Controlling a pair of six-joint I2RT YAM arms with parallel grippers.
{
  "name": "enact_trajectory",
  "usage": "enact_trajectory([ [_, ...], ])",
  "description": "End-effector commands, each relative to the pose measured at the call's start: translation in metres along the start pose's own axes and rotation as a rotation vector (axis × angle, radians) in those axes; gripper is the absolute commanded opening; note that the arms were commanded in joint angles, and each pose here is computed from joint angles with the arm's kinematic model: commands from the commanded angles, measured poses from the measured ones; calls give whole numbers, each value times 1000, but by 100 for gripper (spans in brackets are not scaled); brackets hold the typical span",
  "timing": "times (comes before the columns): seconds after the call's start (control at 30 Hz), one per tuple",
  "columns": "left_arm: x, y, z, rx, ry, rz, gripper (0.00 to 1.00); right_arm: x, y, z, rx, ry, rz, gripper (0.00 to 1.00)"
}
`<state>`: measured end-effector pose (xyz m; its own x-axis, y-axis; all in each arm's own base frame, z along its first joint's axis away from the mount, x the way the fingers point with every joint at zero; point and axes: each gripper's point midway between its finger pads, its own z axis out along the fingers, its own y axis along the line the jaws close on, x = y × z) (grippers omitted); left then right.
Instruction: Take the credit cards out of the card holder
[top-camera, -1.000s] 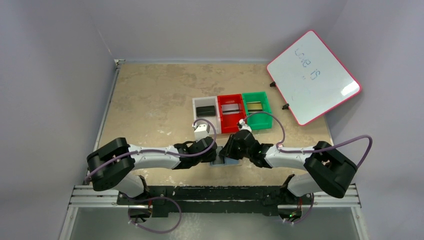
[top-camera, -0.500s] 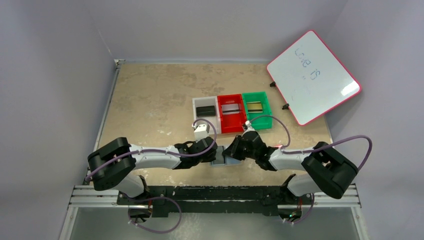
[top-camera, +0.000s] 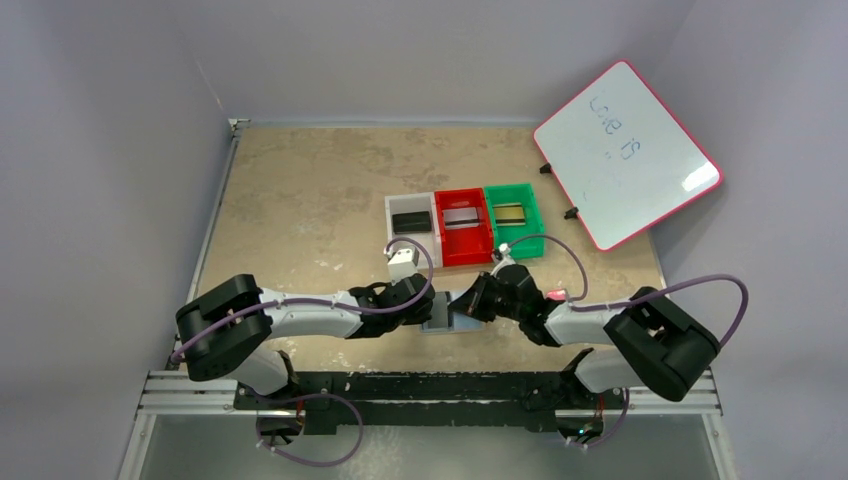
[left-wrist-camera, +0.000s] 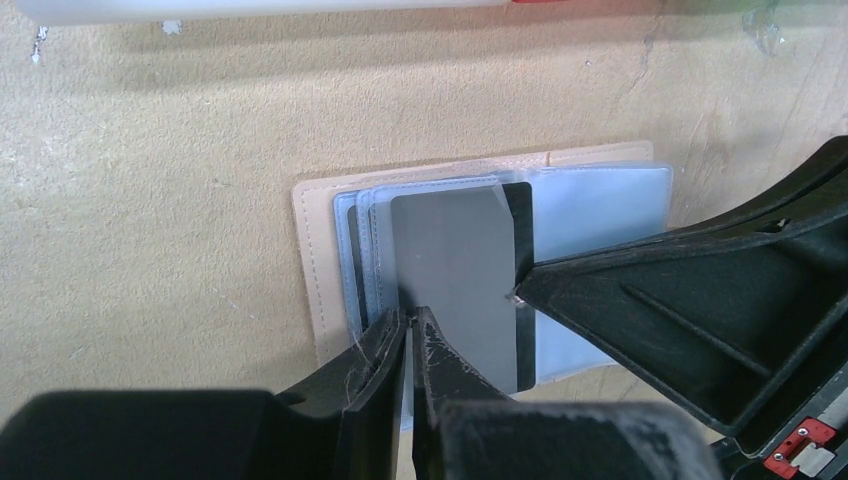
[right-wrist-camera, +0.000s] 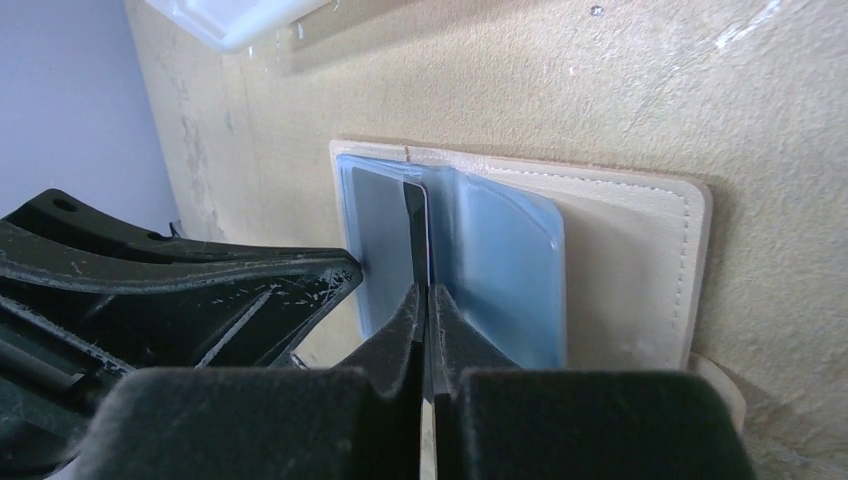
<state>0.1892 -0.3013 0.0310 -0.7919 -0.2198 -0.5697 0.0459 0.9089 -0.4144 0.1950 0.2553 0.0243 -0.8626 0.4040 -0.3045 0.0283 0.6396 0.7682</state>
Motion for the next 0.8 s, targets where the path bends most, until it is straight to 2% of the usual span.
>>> enact_trajectory([
  [0.0,10,26,2,-86,26,33,7,-6,3,-5,-32,-22,0,0],
  [0.47,9,26,0,-84,25,45,7,-6,-1,-4,-18,-4,-20,0],
  [0.57,9,25,0,-82,27,48,6,-5,-2,-3,-18,5,-19,5],
  [0.7,9,24,0,-78,29,49,6,-4,-3,-1,-12,11,-26,16],
  [0.77,9,24,0,-79,31,46,6,-4,-3,-1,-9,17,-29,18],
])
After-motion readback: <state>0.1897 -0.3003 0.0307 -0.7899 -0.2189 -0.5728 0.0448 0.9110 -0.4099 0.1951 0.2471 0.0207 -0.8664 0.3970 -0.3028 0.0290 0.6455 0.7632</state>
